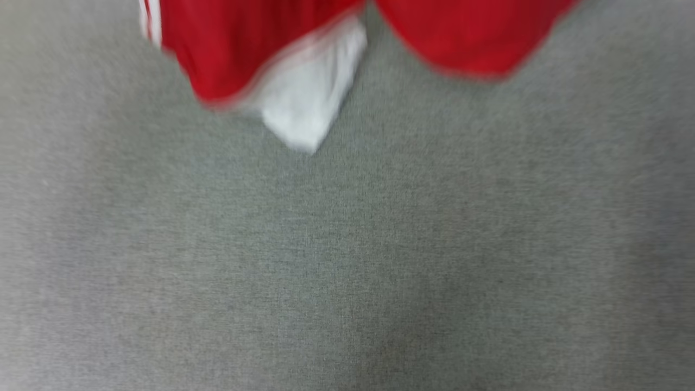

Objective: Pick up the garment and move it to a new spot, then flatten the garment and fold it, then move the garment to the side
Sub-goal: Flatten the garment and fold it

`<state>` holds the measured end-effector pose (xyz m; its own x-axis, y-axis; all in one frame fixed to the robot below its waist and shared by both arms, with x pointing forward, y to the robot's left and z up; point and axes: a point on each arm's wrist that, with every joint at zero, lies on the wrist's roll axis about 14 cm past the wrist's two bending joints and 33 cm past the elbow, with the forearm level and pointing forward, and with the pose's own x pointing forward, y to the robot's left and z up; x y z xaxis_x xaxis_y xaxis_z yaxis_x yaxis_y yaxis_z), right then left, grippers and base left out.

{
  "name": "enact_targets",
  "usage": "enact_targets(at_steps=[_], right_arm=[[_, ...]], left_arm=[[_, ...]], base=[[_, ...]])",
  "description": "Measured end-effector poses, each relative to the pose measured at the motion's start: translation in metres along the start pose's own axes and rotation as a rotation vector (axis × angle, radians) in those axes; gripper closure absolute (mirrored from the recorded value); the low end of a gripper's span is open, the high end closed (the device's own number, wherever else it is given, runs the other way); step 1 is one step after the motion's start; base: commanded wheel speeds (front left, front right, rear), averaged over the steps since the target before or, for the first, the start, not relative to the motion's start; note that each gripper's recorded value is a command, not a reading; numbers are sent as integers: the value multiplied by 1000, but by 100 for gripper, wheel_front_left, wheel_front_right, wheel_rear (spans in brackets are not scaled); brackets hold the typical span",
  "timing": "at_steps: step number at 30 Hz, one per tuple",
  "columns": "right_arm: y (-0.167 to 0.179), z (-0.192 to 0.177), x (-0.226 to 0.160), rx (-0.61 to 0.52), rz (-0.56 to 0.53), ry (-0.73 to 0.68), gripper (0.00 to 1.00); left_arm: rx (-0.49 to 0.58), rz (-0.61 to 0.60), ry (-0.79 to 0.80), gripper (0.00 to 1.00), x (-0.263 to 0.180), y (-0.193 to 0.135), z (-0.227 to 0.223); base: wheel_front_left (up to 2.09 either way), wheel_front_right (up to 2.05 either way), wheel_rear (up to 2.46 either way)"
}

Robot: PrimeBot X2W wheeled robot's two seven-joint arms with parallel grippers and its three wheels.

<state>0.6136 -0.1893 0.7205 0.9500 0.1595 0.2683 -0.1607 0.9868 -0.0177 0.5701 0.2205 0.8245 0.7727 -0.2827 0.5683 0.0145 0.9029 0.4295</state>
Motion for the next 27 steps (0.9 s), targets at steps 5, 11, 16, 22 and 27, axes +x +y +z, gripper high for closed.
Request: enact_targets(at_steps=[5,11,16,22,27], right_arm=[[-8,-27,43,-16,-31,-16,100],[-15,-51,86,-24,-72,-64,100],[-19,-75,107,-13,-95,-82,100],[-13,-117,116,4,-91,-61,100],[-3,-163,107,25,-73,10,100]], left_arm=[[56,4,21,100,37,2,-37],[127,57,-22,100,77,12,-57],[142,60,-27,100,91,6,-79],[98,41,36,100,80,-15,-130],[9,-26,158,100,47,-58,-185]], base=[[0,0,0],[0,0,0],[0,0,0],[0,0,0],[0,0,0]])
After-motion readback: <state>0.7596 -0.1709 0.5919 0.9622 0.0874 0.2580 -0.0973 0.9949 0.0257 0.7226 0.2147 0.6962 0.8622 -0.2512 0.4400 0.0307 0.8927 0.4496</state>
